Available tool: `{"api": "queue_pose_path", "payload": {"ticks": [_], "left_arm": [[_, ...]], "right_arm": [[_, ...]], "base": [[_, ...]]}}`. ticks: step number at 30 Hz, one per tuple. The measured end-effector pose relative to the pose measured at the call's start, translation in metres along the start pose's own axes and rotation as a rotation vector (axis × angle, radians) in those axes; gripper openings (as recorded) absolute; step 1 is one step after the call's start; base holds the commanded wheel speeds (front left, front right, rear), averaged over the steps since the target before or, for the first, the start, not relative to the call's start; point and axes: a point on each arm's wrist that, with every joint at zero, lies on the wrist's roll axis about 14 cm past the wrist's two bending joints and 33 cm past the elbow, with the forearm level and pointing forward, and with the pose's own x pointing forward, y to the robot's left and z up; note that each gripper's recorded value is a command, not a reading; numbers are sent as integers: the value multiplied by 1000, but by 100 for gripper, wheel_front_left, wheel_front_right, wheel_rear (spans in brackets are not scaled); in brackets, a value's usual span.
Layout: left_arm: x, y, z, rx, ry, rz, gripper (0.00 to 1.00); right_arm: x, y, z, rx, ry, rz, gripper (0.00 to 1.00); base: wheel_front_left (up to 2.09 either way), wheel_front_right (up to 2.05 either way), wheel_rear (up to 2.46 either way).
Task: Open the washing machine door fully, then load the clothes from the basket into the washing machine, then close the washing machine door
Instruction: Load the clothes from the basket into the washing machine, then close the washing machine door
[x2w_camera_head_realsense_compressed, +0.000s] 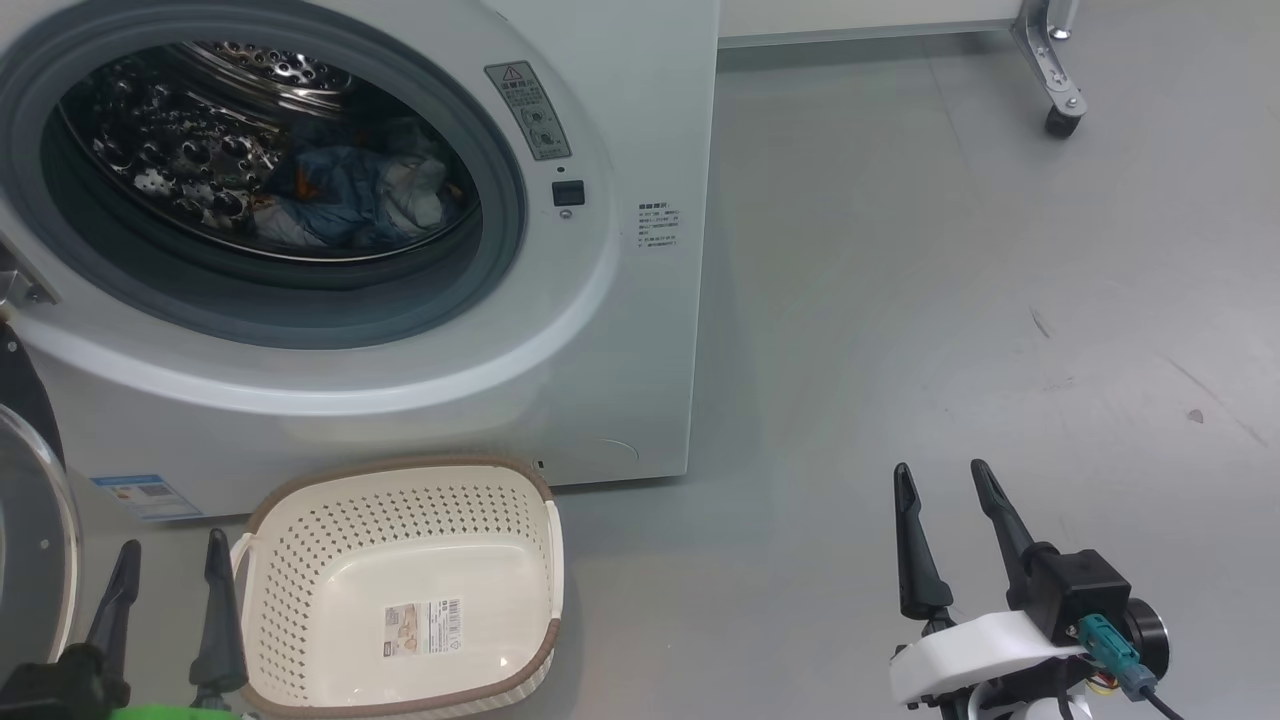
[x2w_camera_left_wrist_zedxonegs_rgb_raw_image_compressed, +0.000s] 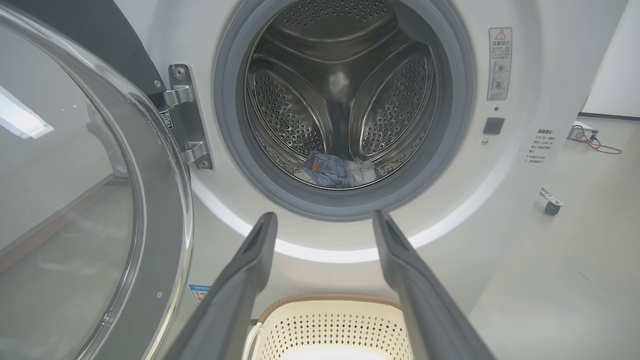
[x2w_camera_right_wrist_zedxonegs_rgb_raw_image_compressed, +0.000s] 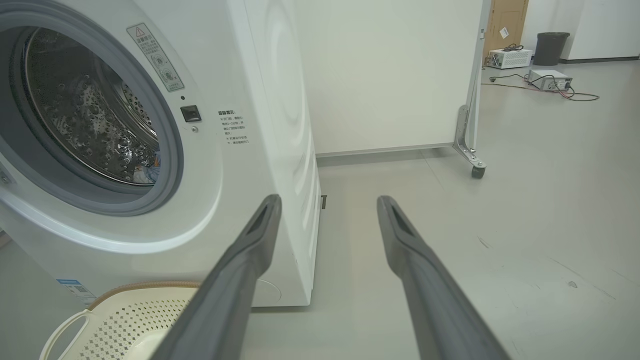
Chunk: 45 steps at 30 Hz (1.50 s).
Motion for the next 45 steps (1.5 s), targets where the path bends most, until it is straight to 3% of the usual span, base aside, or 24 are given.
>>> {"api": "queue_pose_path", "payload": {"ticks": [25, 45], "left_arm": [[-2, 3, -3, 19, 10, 6, 100], [-1, -13, -3, 19, 7, -40, 100]], "right_arm": [[1, 5, -6, 8, 19, 16, 100], [-3, 4, -4, 13, 13, 9, 100]], "base": [[0, 0, 0], [-44, 46, -2]]}}
